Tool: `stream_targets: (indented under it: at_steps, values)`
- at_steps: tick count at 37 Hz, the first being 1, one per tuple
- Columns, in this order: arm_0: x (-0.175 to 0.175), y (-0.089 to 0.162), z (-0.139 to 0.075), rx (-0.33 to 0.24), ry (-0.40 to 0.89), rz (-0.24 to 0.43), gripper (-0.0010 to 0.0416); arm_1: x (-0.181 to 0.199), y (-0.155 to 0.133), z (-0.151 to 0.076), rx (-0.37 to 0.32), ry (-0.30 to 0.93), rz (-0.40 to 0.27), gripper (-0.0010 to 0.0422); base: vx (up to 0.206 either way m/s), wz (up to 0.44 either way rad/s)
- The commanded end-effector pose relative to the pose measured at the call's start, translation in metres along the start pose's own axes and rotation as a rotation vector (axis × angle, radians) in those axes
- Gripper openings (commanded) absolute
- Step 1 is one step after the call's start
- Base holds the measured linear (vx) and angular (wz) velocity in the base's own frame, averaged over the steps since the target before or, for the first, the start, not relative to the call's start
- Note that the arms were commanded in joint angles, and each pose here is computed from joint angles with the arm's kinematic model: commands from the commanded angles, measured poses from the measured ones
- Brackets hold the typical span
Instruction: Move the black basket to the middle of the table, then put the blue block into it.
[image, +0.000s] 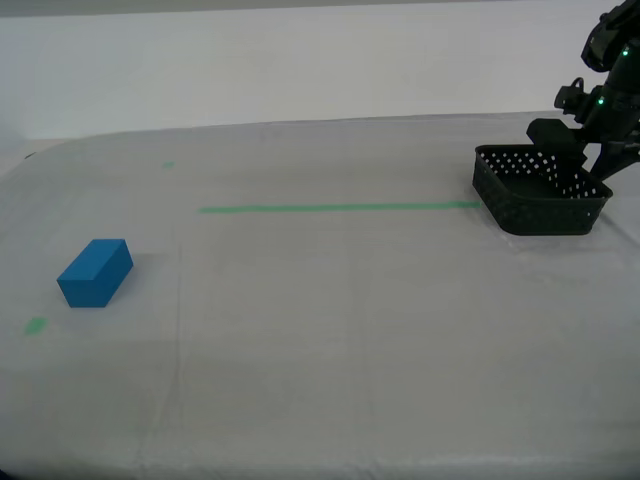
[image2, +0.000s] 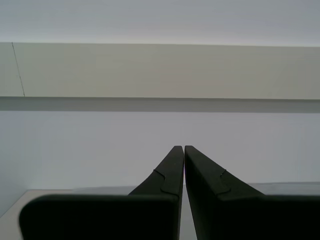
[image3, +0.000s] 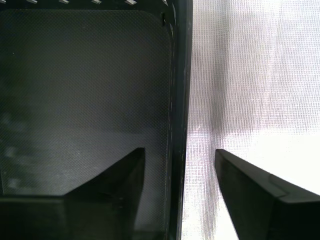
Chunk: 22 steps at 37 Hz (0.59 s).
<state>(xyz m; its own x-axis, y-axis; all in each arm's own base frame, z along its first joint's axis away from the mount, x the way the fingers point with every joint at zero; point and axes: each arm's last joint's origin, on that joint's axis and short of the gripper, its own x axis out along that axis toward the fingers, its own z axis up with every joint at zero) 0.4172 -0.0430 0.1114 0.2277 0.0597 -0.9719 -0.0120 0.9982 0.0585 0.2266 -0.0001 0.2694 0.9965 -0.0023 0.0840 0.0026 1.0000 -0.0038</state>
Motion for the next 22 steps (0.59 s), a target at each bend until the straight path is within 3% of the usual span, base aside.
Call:
stream_targets:
  at_steps: [1, 19, 22]
  values:
    - [-0.0001, 0.0000, 0.0000, 0.003, 0.000, -0.002, 0.0145, 0.0000, -0.0001, 0.0008, 0.002, -0.006, -0.002, 0.0000, 0.000, 0.000]
    - [0.0001, 0.0016, 0.0002, 0.024, -0.001, 0.000, 0.0000, 0.0000, -0.0002, 0.0008, 0.002, -0.006, -0.003, 0.0000, 0.000, 0.000]
    - [0.0001, 0.0017, 0.0004, 0.024, -0.003, 0.000, 0.0002, 0.0000, -0.0002, 0.0008, 0.002, -0.006, -0.003, 0.0000, 0.000, 0.000]
